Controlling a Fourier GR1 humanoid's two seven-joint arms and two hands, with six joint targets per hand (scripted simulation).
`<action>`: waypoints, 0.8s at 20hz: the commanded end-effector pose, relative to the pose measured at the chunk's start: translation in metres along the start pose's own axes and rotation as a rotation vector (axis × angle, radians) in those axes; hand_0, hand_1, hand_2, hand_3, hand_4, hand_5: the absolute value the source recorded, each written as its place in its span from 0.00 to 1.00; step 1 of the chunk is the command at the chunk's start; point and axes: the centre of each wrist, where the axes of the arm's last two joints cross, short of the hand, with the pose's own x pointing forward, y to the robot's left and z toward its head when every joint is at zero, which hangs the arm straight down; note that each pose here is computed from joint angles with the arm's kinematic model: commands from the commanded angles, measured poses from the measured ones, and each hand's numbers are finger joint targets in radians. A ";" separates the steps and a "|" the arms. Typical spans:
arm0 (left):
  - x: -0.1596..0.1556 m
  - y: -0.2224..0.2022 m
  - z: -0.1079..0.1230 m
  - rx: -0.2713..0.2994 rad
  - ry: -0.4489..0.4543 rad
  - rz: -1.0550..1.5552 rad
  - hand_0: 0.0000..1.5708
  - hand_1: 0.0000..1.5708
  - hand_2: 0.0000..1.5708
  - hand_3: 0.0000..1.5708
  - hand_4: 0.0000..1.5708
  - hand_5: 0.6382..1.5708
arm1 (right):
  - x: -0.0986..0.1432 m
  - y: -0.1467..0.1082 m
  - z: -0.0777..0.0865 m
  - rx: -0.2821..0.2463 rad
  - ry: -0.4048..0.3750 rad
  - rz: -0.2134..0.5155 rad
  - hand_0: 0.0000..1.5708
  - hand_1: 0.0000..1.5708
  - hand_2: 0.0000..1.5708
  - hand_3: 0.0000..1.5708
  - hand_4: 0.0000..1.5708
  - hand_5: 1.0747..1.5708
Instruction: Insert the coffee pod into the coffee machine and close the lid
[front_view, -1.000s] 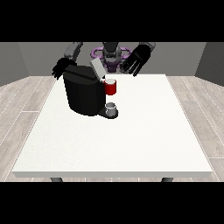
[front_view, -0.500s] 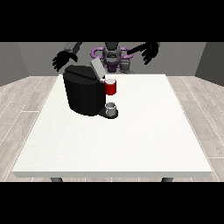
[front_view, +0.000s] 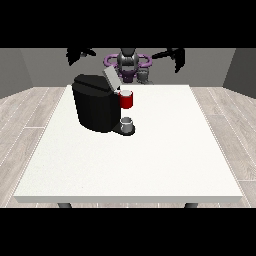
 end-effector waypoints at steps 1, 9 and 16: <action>-0.040 0.001 0.031 0.029 0.052 0.092 0.00 0.00 0.00 0.00 0.00 1.00 | 0.036 0.001 -0.010 0.083 -0.042 0.020 0.00 0.00 0.00 0.00 0.00 1.00; -0.031 -0.034 0.033 -0.046 0.046 0.202 0.00 0.00 0.00 0.00 0.00 1.00 | 0.040 0.005 -0.023 0.125 -0.043 0.044 0.00 0.00 0.00 0.00 0.00 1.00; -0.018 -0.029 0.044 -0.009 -0.046 0.183 0.00 0.00 0.00 0.00 0.07 1.00 | 0.064 0.036 -0.041 0.221 -0.132 0.064 0.00 0.00 0.00 0.00 0.00 1.00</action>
